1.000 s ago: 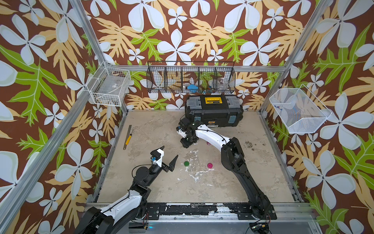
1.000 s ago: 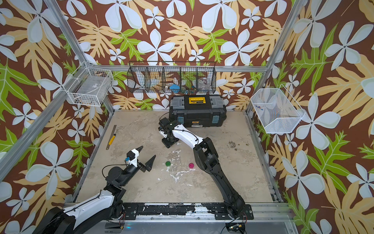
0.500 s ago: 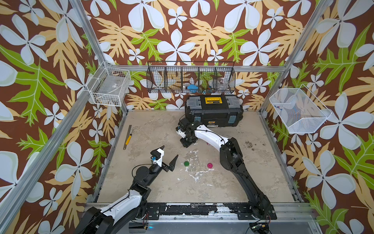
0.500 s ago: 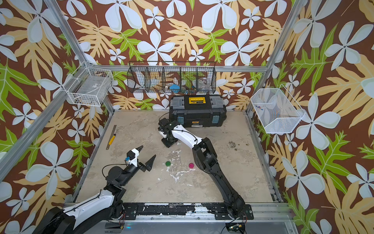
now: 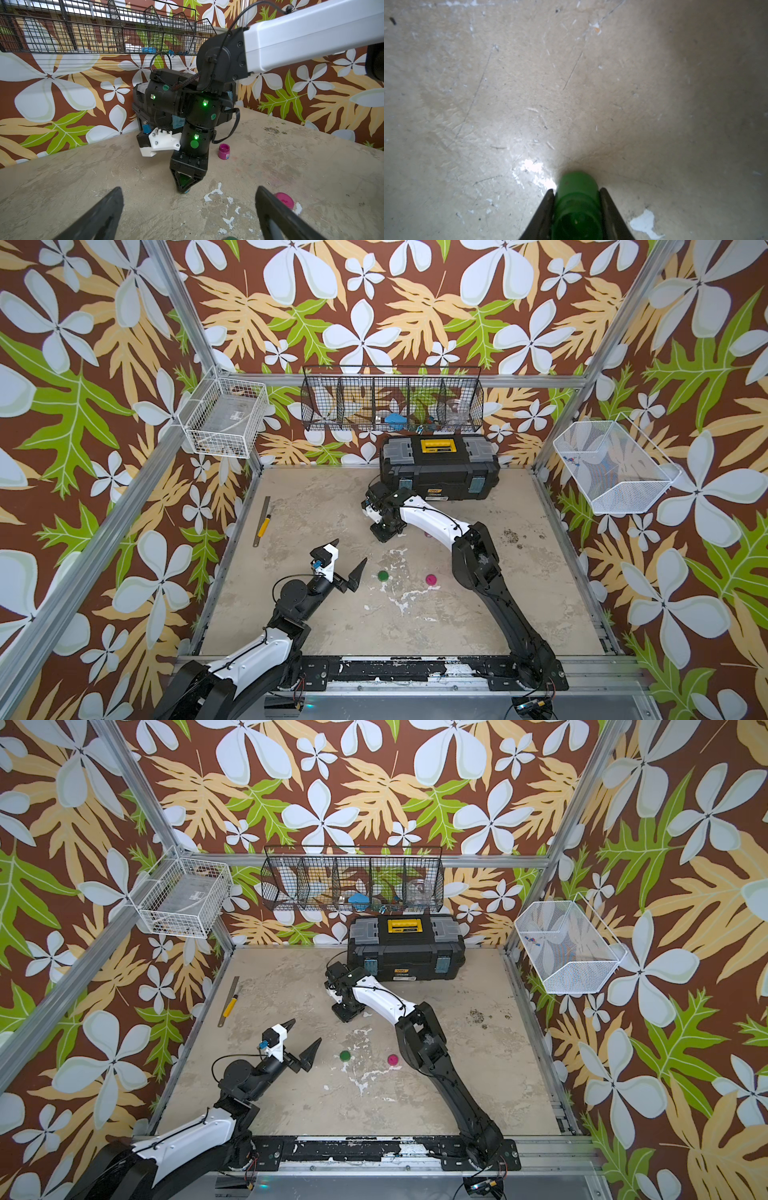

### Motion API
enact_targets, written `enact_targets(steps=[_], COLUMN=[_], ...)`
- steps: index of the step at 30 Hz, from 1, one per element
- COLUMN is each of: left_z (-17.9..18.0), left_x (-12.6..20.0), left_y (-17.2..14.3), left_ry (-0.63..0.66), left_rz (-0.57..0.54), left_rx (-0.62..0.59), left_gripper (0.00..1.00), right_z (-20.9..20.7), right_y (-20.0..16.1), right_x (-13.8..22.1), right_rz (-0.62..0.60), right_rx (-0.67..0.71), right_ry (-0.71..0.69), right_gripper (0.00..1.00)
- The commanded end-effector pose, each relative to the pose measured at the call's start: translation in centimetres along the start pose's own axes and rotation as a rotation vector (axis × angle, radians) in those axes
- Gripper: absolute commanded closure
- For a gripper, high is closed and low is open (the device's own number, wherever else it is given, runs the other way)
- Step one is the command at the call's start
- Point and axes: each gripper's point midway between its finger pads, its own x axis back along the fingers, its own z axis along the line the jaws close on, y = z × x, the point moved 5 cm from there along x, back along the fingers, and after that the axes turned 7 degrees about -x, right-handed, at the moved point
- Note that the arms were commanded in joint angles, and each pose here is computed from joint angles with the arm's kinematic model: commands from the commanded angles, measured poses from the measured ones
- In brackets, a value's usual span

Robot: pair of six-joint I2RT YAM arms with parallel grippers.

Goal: Close the paint jar lid
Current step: Pick up the paint jar from the center of the board.

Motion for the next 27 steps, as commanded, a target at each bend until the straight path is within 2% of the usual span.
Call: enact_targets(steps=[1, 5, 9, 14, 19, 27], left_z=[-0.4, -1.2, -2.6, -3.4, -3.9, -5.4], left_x=[0.1, -0.2, -1.5, -2.6, -3.0, -4.4], left_y=[0.7, 0.9, 0.6, 0.5, 0.8, 0.1], left_ry=[-0.029, -0.082, -0.138, -0.139, -0.130, -0.137], left_rz=[-0.052, -0.076, -0.052, -0.055, -0.124, -0.101], left_rx=[0.003, -0.013, -0.072, -0.130, -0.181, -0.195], left_gripper=[0.00, 0.00, 0.00, 0.02, 0.06, 0.10], right_z=[-0.6, -1.5, -1.6, -0.6, 0.6, 2.9], right_y=[-0.1, -0.5, -1.3, -2.8, -4.0, -6.2], right_x=[2.6, 6.0, 9.6, 13.2, 15.9, 17.7], right_rz=[-0.015, -0.047, -0.093, -0.128, -0.164, -0.174], right_rx=[0.013, -0.002, -0.002, -0.007, -0.005, 0.020], right_ry=[-0.019, -0.018, -0.011, 0.055, 0.101, 0.187], right_gripper=[0.70, 0.73, 0.73, 0.73, 0.73, 0.73])
